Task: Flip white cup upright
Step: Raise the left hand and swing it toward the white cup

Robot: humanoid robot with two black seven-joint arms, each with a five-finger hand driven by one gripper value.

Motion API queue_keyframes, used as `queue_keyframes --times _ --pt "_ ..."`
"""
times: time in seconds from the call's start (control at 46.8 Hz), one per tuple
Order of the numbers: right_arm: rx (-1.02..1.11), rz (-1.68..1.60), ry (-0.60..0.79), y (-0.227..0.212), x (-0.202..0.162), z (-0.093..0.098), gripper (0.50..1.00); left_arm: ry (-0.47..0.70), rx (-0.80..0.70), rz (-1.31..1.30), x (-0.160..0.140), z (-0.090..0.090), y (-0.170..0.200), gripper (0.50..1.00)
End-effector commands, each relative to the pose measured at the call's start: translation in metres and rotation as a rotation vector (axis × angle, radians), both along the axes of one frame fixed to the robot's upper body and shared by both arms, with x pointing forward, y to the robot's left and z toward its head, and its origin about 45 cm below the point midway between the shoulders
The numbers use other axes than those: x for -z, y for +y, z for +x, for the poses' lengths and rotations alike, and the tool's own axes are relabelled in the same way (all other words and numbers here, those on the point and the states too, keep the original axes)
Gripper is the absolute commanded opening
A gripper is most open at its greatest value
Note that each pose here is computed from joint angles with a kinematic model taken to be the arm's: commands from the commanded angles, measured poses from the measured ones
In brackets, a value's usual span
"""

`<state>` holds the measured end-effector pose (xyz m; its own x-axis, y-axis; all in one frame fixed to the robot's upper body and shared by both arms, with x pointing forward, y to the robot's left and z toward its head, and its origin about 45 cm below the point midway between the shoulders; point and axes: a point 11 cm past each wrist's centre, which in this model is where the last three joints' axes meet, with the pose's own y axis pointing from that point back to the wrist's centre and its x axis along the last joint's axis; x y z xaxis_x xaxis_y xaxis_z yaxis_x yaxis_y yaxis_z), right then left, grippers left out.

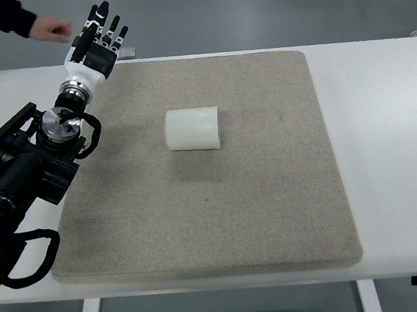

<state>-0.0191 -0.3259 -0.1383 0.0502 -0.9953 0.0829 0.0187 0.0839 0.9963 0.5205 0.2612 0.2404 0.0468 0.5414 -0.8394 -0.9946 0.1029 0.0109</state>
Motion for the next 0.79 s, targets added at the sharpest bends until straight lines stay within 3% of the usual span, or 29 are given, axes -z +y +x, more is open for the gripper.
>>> queue_keyframes --times 0.0,0.769 --pt "0.000 0.001 0.000 0.000 0.000 0.000 0.952 -0.001 0.000 0.000 -0.001 0.000 0.000 0.999" --pt "0.000 0.001 0.000 0.000 0.000 0.000 0.952 -0.064 0.016 0.008 -0.020 0.004 0.008 0.999"
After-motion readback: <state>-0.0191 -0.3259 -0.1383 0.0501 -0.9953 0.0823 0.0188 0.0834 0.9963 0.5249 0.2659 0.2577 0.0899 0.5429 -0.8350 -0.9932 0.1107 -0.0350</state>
